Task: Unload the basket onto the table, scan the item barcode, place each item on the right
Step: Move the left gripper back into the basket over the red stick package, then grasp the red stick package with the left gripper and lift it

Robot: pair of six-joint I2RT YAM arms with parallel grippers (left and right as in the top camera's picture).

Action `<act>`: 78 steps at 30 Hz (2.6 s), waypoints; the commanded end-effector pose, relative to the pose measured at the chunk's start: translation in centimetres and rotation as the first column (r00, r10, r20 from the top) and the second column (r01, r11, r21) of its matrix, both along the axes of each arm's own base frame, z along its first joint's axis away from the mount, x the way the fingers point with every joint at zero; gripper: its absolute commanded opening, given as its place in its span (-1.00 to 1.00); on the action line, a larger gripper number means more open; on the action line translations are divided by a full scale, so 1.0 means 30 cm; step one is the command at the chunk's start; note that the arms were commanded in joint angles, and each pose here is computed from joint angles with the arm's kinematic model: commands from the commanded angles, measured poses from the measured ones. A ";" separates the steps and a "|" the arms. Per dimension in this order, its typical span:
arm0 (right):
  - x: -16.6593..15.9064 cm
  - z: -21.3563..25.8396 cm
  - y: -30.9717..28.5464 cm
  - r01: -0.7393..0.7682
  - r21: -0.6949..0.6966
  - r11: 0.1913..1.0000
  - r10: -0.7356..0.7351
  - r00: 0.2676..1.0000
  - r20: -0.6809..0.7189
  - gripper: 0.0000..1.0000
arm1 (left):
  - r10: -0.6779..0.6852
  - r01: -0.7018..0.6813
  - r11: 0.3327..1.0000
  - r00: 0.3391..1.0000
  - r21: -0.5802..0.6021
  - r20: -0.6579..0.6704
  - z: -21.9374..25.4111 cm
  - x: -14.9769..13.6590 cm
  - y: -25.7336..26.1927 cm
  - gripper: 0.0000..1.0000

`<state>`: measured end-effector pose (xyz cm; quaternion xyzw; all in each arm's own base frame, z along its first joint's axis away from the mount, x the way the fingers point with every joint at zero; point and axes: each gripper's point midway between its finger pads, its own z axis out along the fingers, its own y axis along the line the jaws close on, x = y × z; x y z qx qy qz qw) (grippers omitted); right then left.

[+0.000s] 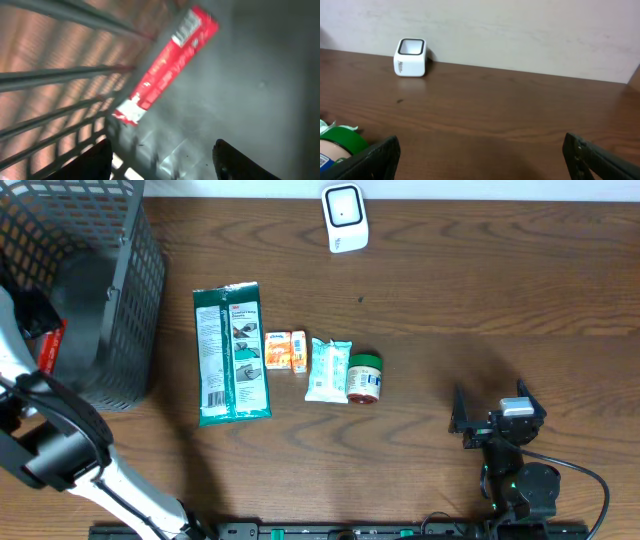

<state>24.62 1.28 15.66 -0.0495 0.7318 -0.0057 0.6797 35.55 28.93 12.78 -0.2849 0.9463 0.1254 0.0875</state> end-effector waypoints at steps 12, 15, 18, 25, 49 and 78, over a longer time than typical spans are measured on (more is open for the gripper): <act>0.000 -0.001 -0.007 0.006 -0.005 1.000 -0.006 1.000 0.000 0.98 | -0.133 0.113 0.986 0.977 -0.123 -0.170 -0.286 -0.030 -0.014 0.31; 0.000 -0.001 -0.007 0.006 -0.005 1.000 -0.006 1.000 0.000 0.99 | -0.140 0.121 0.985 0.976 -0.120 -0.165 -0.307 -0.019 -0.005 0.31; 0.000 -0.001 -0.007 0.006 -0.005 1.000 -0.006 1.000 0.000 0.99 | -0.165 0.149 0.983 0.974 -0.106 -0.155 -0.323 0.001 0.009 0.32; 0.000 -0.001 -0.007 0.006 -0.005 1.000 -0.006 1.000 0.000 0.98 | -0.261 0.243 0.963 0.951 -0.120 -0.168 -0.375 0.017 0.014 0.44; 0.000 -0.001 -0.007 0.006 -0.005 1.000 -0.006 1.000 0.000 0.99 | -0.336 0.319 0.844 0.941 -0.431 0.037 -0.541 0.080 -0.190 -0.04; 0.000 -0.001 -0.007 0.006 -0.005 1.000 -0.006 1.000 0.000 0.98 | -0.160 0.165 0.980 0.986 -0.109 0.056 -0.231 0.107 -0.008 0.43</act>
